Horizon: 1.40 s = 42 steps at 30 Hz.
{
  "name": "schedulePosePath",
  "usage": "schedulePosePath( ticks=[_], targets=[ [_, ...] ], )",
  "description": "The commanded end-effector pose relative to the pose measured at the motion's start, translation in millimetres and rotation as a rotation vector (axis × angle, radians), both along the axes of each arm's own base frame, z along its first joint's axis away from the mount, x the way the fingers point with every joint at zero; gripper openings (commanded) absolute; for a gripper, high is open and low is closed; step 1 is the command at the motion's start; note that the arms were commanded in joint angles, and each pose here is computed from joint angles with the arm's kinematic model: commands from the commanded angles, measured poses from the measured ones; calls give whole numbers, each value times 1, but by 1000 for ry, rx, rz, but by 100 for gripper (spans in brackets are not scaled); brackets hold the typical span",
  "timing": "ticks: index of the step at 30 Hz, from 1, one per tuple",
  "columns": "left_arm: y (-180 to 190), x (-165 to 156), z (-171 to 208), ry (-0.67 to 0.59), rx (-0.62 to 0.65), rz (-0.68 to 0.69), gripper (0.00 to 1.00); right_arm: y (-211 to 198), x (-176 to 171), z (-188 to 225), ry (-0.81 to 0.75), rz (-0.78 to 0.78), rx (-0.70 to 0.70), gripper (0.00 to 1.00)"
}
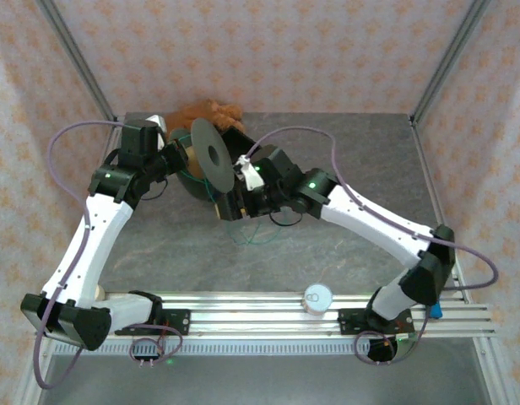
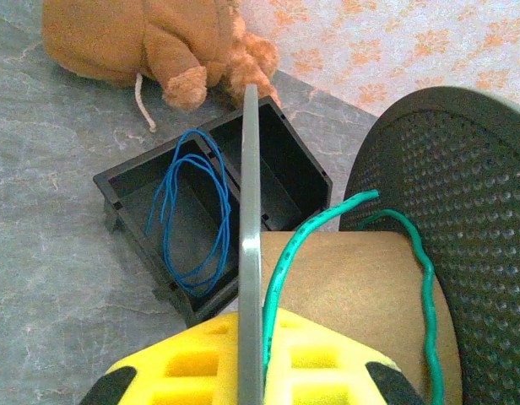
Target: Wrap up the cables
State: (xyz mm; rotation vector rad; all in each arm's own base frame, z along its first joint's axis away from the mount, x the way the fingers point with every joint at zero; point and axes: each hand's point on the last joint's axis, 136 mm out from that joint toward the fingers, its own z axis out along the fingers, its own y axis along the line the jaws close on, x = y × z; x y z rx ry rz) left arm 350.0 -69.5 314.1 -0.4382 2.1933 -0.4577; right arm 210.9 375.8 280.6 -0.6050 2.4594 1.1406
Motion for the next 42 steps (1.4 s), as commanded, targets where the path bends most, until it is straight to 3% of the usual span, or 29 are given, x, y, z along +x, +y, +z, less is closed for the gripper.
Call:
schedulePosePath(
  ticks=[1, 6, 12, 20, 29, 32, 37, 42],
  targets=[
    [0, -3, 27, -92, 0, -2, 0, -35, 25, 19, -98, -178, 31, 65],
    [0, -5, 29, -93, -6, 1, 0, -88, 35, 12, -95, -327, 44, 59],
    [-1, -4, 35, -102, -18, -1, 0, -124, 29, -23, -26, -370, 32, 69],
    [-1, -4, 38, -108, -19, 2, 0, -103, 19, -73, 137, -298, 91, 82],
    [-2, -4, 39, -112, -23, 3, 0, -82, 22, -106, 217, -272, 93, 80],
    [-1, -4, 37, -108, -21, 7, 0, -85, 22, -106, 170, -287, 83, 83],
    [1, -2, 35, -106, -18, 17, 0, -109, 23, -100, 11, -365, 31, 98],
    [1, 0, 34, -103, -42, 37, 0, -103, 17, -113, 12, -362, 40, 99]
  ],
)
